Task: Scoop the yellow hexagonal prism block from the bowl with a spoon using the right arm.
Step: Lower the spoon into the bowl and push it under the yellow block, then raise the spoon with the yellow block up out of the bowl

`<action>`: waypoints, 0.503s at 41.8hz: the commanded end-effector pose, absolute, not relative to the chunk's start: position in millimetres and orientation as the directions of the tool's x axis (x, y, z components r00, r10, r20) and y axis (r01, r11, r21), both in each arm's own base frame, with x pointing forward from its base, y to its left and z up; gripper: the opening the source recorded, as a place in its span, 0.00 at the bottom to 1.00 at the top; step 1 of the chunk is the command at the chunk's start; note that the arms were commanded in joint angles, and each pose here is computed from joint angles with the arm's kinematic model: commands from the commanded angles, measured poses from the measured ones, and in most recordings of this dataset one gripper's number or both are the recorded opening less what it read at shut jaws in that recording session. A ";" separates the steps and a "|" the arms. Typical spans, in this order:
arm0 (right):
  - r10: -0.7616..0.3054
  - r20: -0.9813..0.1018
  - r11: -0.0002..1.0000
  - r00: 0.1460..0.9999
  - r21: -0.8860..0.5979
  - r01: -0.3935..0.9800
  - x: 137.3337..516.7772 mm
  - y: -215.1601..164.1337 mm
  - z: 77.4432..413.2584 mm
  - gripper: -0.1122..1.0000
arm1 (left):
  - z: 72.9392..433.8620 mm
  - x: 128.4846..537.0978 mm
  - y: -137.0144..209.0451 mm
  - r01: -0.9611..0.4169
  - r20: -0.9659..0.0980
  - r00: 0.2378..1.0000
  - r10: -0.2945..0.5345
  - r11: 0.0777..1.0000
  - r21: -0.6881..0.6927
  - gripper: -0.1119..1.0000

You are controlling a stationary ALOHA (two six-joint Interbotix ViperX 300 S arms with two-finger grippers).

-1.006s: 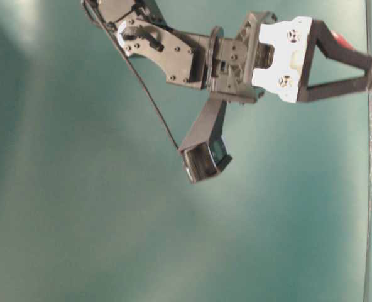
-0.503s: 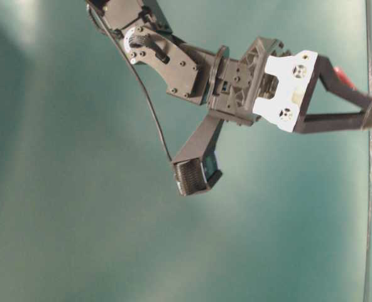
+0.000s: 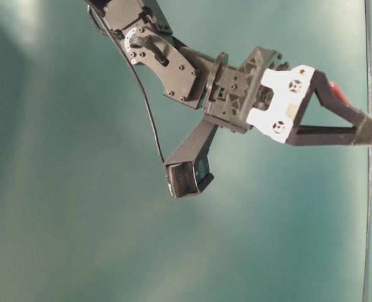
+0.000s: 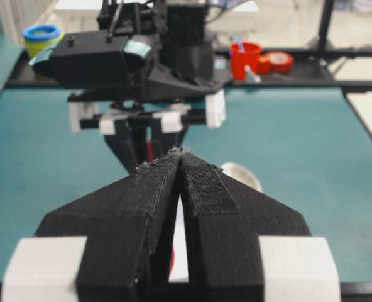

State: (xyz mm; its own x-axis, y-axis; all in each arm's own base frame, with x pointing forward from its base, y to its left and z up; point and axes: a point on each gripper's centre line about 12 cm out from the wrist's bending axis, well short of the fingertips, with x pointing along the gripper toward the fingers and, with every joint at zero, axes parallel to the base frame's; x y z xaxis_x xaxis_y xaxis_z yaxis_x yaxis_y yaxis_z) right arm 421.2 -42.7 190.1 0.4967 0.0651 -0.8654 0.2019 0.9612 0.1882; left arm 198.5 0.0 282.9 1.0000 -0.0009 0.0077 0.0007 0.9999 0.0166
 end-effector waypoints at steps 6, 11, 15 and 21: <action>0.052 -0.824 0.963 0.564 0.190 0.189 422.4 -42.7 215.7 0.31 | 291.9 201.2 -0.4 0.003 0.028 1.000 -0.003 1.000 0.021 0.11; 0.051 -0.816 0.963 0.575 0.193 0.189 420.1 -41.8 219.9 0.31 | 291.9 201.2 -0.4 0.003 0.028 1.000 -0.003 1.000 0.021 0.11; 0.047 -0.803 0.964 0.594 0.192 0.184 417.9 -40.6 226.4 0.31 | 291.9 201.2 -0.4 0.003 0.028 1.000 -0.003 1.000 0.021 0.11; 0.039 -0.762 0.966 0.646 0.194 0.170 412.8 -37.4 244.3 0.31 | 291.9 201.2 -0.4 0.003 0.028 1.000 -0.003 1.000 0.021 0.11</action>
